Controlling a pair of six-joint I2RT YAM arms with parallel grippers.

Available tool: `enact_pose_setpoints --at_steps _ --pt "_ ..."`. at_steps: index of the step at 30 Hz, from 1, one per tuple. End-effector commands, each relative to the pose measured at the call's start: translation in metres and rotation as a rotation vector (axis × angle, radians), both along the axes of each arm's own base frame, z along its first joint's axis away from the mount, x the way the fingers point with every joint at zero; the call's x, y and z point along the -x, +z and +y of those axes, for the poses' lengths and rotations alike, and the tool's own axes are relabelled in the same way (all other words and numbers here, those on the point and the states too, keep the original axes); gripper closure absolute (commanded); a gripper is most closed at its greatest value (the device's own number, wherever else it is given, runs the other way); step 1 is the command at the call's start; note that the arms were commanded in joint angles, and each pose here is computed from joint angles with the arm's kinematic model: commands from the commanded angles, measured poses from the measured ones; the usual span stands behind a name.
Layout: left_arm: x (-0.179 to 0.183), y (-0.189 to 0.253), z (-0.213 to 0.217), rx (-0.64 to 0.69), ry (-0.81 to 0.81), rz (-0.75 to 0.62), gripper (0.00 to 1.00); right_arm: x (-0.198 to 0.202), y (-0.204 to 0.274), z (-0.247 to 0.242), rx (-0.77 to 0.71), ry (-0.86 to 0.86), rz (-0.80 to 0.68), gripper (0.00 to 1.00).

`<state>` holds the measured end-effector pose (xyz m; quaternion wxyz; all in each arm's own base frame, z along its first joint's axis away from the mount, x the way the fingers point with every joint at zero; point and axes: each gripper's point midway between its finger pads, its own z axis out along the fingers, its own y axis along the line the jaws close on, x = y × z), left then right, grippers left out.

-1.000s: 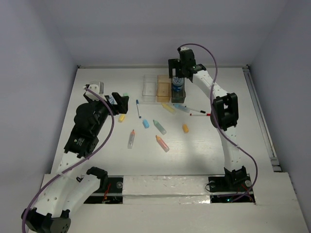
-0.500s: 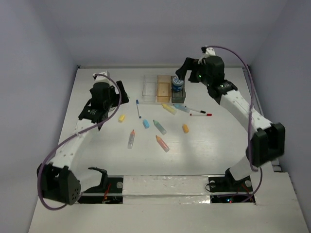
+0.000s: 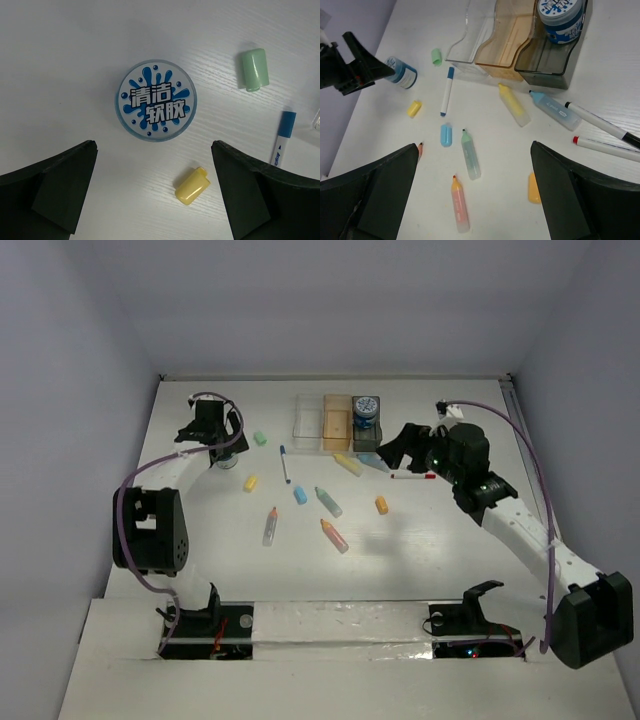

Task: Sort the stationery into containers
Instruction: Pick up the stationery from the center of the board.

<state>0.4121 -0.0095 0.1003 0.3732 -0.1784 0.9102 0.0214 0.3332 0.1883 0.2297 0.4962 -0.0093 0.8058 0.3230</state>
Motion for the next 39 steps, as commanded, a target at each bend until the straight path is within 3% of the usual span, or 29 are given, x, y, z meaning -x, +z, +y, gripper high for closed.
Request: enact_pose_setpoints --at_steps 1,13,17,20,26,31,34,36,39 --pt "-0.023 0.029 0.002 -0.021 -0.004 -0.076 0.01 0.011 0.015 0.003 -0.014 0.049 -0.067 0.00" --pt "-0.047 0.005 0.011 -0.069 0.004 -0.037 0.13 0.014 0.004 0.008 -0.005 0.085 -0.046 0.00" --pt "-0.052 0.006 0.012 -0.074 0.005 -0.045 0.23 0.014 0.003 0.007 -0.001 0.082 -0.045 0.00" --pt "-0.050 0.002 0.012 -0.078 0.004 -0.037 0.38 0.013 0.000 0.006 0.003 0.077 -0.039 0.00" --pt "-0.044 -0.010 0.025 -0.097 0.030 0.001 0.40 0.009 0.005 -0.001 0.032 0.038 -0.064 0.00" --pt "-0.043 -0.020 0.027 -0.087 0.032 0.030 0.63 0.010 0.011 -0.003 0.027 0.033 -0.078 0.00" --pt "-0.045 -0.007 0.026 -0.078 0.035 0.009 0.81 0.014 0.007 -0.005 0.037 0.028 -0.059 0.00" --pt "-0.050 0.014 0.024 -0.067 0.032 -0.036 0.86 0.015 0.009 -0.005 0.035 0.029 -0.063 0.00" --pt "-0.056 0.068 0.014 -0.038 0.007 -0.146 0.86 0.015 0.012 -0.005 0.031 0.030 -0.068 0.00"
